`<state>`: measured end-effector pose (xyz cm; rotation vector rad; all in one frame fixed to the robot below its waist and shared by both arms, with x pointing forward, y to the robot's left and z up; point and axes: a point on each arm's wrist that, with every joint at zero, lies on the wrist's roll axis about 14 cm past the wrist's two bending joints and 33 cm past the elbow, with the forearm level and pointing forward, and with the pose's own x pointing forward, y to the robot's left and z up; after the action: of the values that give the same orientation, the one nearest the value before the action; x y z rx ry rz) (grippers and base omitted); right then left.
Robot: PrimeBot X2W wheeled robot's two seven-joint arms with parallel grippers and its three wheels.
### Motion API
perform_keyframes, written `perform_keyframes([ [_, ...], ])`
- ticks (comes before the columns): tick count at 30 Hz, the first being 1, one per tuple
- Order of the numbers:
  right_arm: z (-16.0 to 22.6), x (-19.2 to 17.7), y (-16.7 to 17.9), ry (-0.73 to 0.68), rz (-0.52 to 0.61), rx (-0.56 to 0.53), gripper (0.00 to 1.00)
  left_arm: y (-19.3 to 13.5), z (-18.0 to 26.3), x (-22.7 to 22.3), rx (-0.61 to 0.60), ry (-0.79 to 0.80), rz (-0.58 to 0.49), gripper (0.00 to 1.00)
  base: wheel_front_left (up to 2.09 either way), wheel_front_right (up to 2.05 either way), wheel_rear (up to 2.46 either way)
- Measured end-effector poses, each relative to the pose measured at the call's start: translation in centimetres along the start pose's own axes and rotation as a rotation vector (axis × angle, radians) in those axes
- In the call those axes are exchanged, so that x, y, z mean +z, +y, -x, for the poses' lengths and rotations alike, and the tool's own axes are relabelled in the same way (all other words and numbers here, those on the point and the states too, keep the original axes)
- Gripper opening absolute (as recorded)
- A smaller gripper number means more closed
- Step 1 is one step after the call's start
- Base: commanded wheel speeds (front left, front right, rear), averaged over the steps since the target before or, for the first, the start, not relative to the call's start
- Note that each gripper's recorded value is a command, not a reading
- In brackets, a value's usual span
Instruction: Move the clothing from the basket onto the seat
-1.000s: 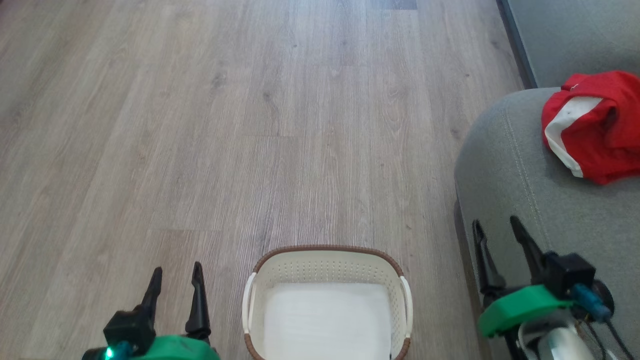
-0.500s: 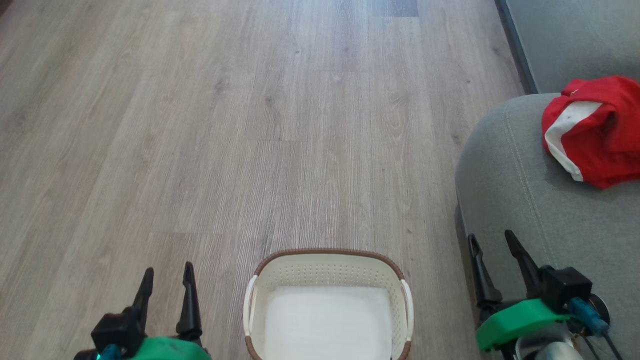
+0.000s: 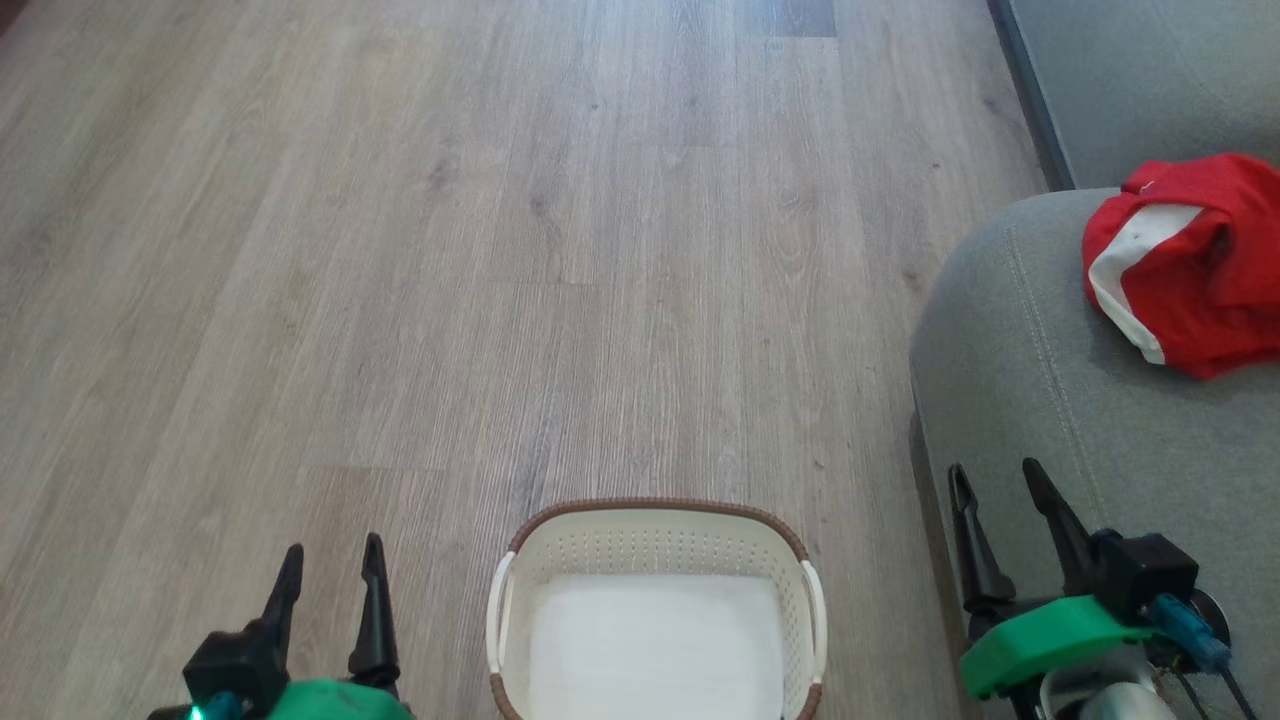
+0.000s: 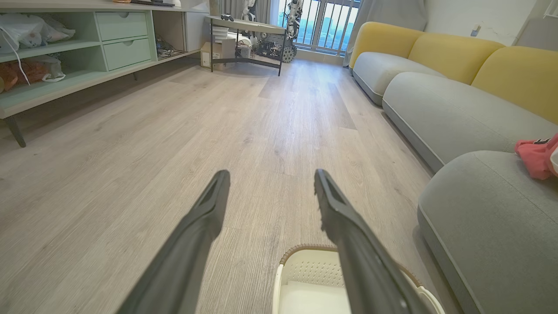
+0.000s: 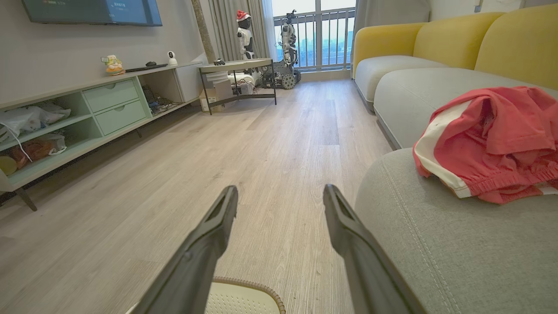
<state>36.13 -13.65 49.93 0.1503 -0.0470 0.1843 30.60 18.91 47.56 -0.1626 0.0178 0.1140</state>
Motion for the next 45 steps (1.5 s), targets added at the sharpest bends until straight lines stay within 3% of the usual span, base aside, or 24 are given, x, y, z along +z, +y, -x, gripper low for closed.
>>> perform_keyframes([
  [18,0.0,0.0,-0.2,0.001,-0.008,-0.009,1.00,0.0,0.0,-0.4,-0.002,0.010,-0.003,1.00,0.00,0.00,0.00],
  [19,0.0,-0.1,-0.3,0.001,-0.008,-0.009,0.00,0.0,0.0,-0.4,-0.003,0.010,-0.005,0.00,0.00,0.00,0.00],
  [26,2.1,-4.4,-0.9,0.144,-0.037,-0.043,0.00,0.7,1.6,-4.2,0.025,0.139,0.007,0.00,0.00,0.00,0.00],
  [45,2.3,-4.6,-2.4,0.154,-0.247,-0.131,0.00,1.0,1.0,-4.8,0.056,0.195,0.213,0.00,0.00,0.00,0.00],
])
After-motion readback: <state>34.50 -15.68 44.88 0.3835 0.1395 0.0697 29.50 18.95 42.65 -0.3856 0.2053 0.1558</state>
